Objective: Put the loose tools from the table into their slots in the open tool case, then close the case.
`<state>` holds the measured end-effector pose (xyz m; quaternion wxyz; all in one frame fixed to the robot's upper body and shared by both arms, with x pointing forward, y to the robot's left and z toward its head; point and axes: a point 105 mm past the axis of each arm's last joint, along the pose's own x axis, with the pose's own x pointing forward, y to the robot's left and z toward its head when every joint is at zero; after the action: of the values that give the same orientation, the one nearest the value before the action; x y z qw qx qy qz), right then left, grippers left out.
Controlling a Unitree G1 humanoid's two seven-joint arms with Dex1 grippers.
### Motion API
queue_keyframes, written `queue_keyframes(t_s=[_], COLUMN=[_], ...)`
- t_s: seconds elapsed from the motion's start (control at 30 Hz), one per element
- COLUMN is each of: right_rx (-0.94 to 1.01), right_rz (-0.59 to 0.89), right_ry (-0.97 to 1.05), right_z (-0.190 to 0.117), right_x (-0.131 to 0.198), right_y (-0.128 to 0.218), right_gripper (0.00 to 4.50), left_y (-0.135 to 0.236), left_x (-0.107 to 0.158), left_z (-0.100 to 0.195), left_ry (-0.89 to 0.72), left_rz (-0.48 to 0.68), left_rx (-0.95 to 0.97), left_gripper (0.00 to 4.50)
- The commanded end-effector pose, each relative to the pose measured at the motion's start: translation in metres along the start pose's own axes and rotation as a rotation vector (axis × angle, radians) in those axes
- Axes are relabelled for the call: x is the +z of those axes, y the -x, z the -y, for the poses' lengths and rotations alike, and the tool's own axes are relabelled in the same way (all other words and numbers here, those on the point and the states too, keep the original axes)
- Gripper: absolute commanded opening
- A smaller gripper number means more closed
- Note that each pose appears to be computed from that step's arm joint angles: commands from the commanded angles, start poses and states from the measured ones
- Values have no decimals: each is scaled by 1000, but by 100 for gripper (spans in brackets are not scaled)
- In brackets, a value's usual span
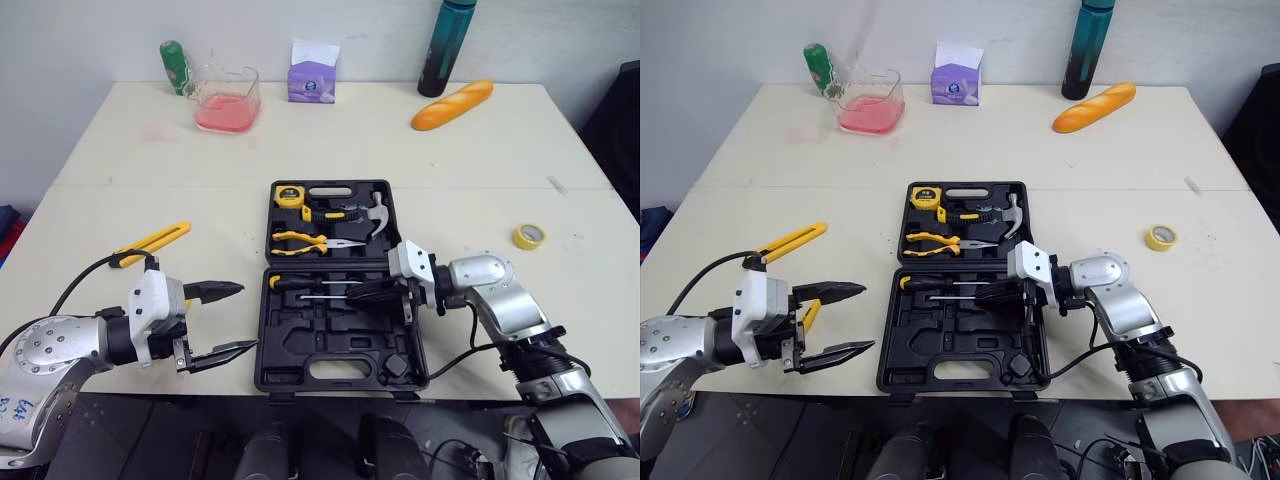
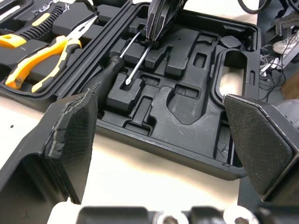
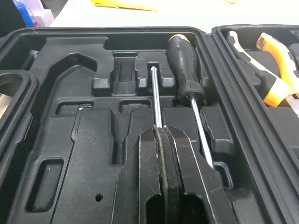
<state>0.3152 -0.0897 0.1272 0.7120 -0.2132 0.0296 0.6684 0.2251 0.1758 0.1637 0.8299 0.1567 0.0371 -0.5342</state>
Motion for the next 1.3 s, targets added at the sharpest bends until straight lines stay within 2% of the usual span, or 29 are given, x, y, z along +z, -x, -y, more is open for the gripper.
queue_keyframes(t_s=[0.03, 0.43, 0.6, 0.77, 0.93, 1.1, 1.2, 1.3], right_rx=[6, 27, 42, 50, 11, -37, -95, -187], right_rz=[-29, -275, -181, -155, 70, 176, 138, 63], right_ry=[-40, -111, -132, -102, -14, 107, 20, 1], right_z=[-1, -10, -12, -13, -6, -3, 1, 1], right_x=[-9, -52, -35, -32, 12, 37, 39, 37], right_y=[-4, -7, -12, -9, -4, 18, 62, 105], right_gripper=[3, 3, 3, 3, 3, 3, 99, 242], left_y=[2, 4, 4, 4, 10, 21, 53, 92], left_x=[6, 5, 4, 3, 1, 1, -5, -13], left_z=[1, 1, 2, 3, -4, -13, -31, -47], left_ry=[-35, -44, -45, -43, -48, -56, -66, -45], left_rz=[4, -5, -6, -4, -19, -25, -97, -137], left_rx=[5, 13, 18, 24, 65, 127, 241, 386], left_gripper=[450, 450, 450, 450, 450, 450, 450, 450])
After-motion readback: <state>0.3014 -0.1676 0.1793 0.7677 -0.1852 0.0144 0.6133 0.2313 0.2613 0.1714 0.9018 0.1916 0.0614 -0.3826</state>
